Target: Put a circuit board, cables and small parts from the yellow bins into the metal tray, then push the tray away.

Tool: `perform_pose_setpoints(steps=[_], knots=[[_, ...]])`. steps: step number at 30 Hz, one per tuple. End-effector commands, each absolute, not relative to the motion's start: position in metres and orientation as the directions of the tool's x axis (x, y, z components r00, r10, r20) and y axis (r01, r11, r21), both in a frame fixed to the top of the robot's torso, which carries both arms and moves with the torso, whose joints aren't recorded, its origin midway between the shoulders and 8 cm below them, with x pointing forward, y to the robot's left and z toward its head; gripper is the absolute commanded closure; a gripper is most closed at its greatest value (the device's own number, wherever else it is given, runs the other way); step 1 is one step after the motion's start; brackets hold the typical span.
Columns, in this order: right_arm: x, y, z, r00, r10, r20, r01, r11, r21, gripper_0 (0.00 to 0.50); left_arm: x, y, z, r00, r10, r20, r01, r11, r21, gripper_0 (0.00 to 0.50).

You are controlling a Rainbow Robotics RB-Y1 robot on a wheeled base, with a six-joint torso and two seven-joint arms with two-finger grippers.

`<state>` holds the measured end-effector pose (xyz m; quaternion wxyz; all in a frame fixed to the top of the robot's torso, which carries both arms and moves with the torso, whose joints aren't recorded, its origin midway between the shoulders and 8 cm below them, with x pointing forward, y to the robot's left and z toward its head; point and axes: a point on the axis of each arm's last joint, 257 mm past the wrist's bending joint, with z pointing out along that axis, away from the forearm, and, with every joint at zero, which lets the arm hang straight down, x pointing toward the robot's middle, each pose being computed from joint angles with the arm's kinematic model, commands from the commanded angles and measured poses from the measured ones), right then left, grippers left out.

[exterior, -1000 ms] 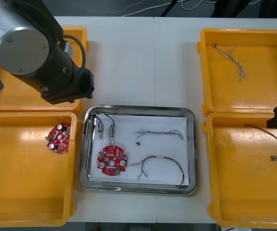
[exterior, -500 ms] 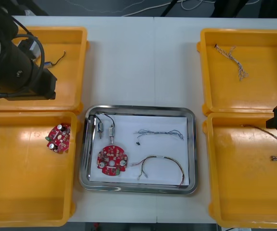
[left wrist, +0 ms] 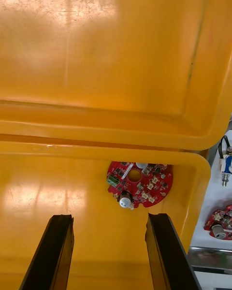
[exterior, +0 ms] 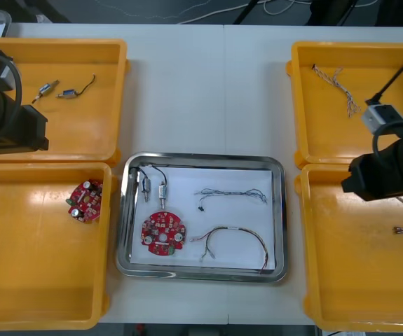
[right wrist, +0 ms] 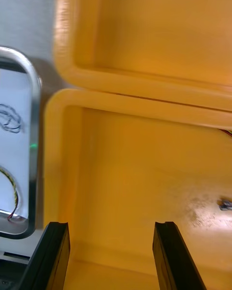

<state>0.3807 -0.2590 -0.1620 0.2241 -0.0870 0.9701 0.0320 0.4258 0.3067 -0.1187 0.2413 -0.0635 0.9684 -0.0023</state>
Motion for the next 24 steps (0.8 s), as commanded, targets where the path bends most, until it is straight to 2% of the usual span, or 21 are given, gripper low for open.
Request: perform_pose_setpoints(steps=[1,9,24], knots=[[0.386,-0.223,-0.149,-0.795,-0.417,-0.44,-0.403,0.906,-0.13,0.0,0.421,0.334,-0.106,-0.865,-0.02,-0.502,-0.053,0.997,0.052,0.056],[0.378,-0.173,-0.158,-0.701,-0.595,-0.392,-0.572,0.798,-0.188,0.0,0.421,0.334,-0.107,-0.854,-0.011,-0.519,-0.034,0.999,0.035,0.058],[0.355,-0.094,-0.175,-0.502,-0.799,-0.331,-0.782,0.583,-0.221,0.0,0.422,0.336,-0.106,-0.851,-0.007,-0.526,-0.037,0.998,0.046,0.056]])
